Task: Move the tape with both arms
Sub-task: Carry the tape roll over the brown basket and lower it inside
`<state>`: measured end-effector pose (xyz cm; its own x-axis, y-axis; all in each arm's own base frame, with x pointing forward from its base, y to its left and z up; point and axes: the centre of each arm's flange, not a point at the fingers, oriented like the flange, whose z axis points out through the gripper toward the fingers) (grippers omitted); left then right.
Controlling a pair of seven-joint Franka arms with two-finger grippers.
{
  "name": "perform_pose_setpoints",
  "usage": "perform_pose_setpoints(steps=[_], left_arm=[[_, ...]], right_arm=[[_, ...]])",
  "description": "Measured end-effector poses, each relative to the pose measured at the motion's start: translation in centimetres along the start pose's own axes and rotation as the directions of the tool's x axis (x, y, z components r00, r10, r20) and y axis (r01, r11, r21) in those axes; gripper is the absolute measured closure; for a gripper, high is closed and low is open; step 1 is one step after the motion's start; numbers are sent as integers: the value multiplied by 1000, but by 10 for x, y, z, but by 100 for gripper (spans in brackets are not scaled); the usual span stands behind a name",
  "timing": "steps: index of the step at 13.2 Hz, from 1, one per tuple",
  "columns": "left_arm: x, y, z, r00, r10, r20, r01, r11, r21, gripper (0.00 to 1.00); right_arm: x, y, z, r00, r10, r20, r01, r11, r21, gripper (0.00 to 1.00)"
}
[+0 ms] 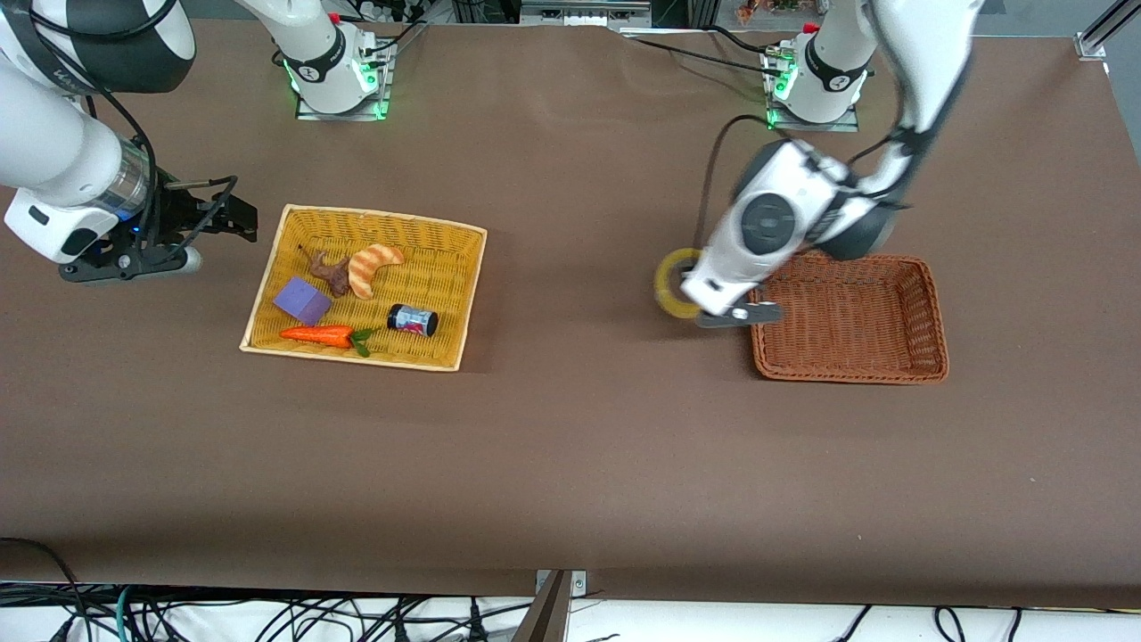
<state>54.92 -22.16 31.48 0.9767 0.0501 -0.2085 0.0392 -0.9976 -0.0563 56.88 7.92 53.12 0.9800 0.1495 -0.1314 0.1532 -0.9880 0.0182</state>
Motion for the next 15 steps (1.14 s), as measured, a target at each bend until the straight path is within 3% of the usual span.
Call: perform_pose_setpoints(steps=[2, 5, 7, 15], left_arm=[[21, -95, -24, 994, 110, -4, -110, 994, 7, 78], [35, -191, -7, 981, 194, 30, -194, 981, 6, 78], [37, -202, 7, 976, 212, 40, -212, 977, 2, 78], [50, -197, 90, 974, 220, -49, -220, 975, 3, 78]], right_arm=[[1, -1, 3, 1000, -2, 5, 2, 1000, 0, 0], [2, -3, 3, 1000, -6, 5, 6, 1000, -1, 0], [2, -7, 3, 1000, -13, 4, 13, 1000, -1, 0], [3, -9, 5, 1000, -16, 6, 16, 1000, -1, 0]])
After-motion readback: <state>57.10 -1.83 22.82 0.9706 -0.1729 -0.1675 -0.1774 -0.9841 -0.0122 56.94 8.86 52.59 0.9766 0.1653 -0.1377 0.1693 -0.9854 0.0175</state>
